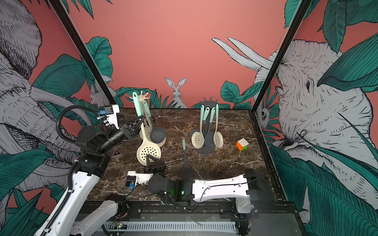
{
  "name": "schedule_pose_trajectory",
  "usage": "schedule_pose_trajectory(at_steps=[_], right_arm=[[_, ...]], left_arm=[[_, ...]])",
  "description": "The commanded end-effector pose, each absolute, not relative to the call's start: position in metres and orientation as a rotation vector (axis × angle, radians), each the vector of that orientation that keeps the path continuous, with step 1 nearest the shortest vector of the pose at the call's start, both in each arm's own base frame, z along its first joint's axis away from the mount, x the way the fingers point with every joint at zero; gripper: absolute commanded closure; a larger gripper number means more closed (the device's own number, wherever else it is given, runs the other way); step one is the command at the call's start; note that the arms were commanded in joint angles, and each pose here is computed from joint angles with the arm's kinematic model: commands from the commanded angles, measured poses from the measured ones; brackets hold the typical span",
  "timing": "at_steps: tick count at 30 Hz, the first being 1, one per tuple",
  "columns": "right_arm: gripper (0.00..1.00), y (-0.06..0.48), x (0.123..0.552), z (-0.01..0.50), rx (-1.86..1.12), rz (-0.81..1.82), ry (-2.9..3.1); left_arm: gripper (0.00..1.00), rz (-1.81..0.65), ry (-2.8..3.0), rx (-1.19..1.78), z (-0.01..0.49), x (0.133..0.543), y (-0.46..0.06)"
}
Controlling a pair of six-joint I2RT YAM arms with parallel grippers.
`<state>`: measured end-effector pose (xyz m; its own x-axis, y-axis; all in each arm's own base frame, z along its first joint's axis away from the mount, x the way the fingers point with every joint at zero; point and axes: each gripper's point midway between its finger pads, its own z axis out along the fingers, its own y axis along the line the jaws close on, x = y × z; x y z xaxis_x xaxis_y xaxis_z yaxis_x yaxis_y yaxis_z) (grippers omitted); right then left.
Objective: Hang the skimmer on the kitchen utensil rack
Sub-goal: Pick up the skimmer from the center of the board.
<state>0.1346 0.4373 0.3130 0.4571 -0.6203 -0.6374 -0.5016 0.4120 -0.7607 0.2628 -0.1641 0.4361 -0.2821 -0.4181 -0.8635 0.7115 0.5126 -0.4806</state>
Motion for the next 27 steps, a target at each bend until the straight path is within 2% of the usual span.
schedule_pose_trajectory(at_steps=[1,5,12,18,27], right_arm=[[0.44,0.43,0.123,0.342,-1.087,0.227,1.263],[0.44,0.427,0.126,0.371,-0.991,0.458,1.333],[0.48,0.429,0.178,0.411,-0.72,0.833,1.518],[0.51,0.443,0.21,0.407,-0.649,0.865,1.607],[0.55,0.46,0.219,0.398,-0.654,0.903,1.639]], left_arm=[[1.0,-1.076,1.438,0.247,0.456,0.262,-0.158],[1.0,-1.085,1.431,0.221,0.456,0.266,-0.156],[1.0,-1.073,1.445,0.207,0.448,0.266,-0.157],[1.0,-1.03,1.442,0.2,0.447,0.258,-0.154],[1.0,-0.971,1.446,0.163,0.441,0.254,-0.147]])
